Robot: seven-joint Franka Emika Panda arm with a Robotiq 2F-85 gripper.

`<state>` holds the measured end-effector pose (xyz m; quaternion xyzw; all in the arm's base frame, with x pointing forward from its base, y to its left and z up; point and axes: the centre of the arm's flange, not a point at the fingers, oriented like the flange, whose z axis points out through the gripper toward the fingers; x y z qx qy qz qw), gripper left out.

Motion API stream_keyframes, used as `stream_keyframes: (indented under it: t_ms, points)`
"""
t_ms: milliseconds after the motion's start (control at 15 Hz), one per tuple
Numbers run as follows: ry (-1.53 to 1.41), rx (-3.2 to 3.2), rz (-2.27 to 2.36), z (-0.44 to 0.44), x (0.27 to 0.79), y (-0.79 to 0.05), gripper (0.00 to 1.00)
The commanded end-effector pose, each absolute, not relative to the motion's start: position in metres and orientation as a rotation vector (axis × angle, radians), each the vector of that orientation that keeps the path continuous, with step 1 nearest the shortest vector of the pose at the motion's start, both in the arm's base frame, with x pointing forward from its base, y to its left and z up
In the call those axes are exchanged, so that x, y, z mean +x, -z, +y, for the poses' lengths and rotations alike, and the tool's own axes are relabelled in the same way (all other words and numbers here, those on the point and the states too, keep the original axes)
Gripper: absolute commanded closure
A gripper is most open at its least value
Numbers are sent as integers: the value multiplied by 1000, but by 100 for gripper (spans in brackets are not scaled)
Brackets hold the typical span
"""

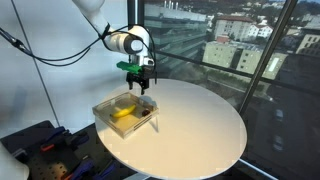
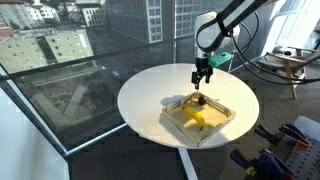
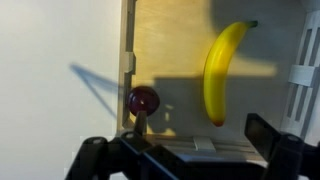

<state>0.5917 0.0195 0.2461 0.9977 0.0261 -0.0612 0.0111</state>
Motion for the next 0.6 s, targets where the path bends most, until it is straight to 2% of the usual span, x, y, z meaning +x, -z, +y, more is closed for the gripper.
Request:
stream_keyframes:
  t_ms: [0, 533]
  points:
    - [186, 3098, 42, 25, 576, -272, 0]
    - [129, 3101, -8, 26, 567, -302, 0]
